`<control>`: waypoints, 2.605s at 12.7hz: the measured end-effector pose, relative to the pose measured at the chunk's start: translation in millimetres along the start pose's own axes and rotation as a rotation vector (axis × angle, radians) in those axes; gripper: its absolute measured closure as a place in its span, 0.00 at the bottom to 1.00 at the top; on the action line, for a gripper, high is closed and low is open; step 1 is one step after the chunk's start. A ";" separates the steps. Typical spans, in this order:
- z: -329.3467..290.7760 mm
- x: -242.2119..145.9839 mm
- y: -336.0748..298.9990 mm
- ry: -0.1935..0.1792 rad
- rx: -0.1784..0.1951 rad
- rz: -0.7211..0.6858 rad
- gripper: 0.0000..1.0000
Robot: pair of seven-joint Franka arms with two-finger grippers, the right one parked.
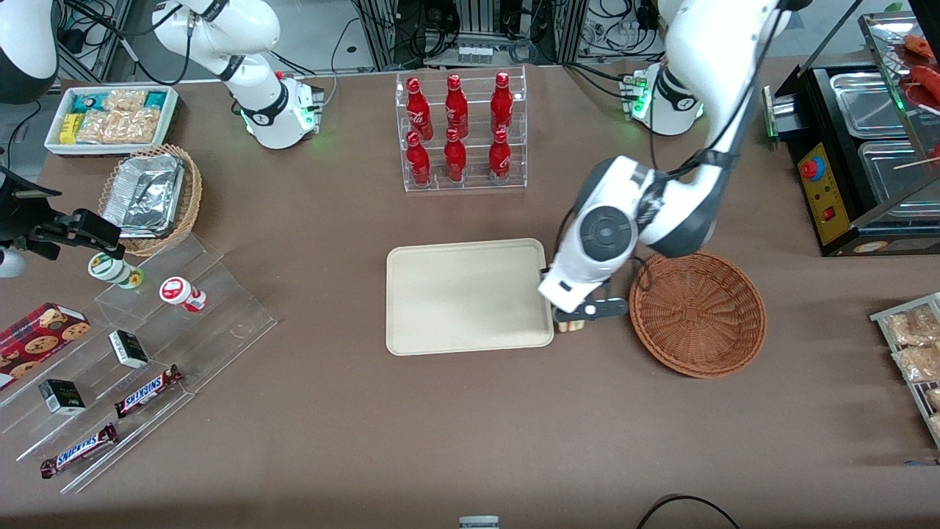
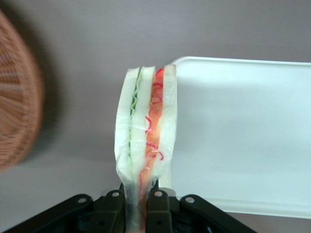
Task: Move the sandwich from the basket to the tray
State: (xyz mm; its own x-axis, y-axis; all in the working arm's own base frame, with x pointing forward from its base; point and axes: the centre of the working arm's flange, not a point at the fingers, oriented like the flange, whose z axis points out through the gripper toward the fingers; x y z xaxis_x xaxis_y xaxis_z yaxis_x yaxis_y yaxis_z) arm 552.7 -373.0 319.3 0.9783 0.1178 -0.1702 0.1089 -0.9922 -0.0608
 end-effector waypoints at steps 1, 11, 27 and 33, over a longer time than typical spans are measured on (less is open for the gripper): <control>7.4 -6.3 22.7 0.001 0.002 -0.011 0.85; 65.1 -32.7 150.6 0.014 -0.012 -0.045 0.85; 54.9 -20.8 157.9 0.003 -0.081 -0.106 0.23; -28.5 -4.0 116.8 0.017 -0.088 -0.064 0.00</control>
State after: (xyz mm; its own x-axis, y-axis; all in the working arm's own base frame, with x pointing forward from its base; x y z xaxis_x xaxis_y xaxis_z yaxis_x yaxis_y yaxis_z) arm 566.5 -490.5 340.9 0.9717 0.1813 -0.1516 0.1857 -0.9825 0.0154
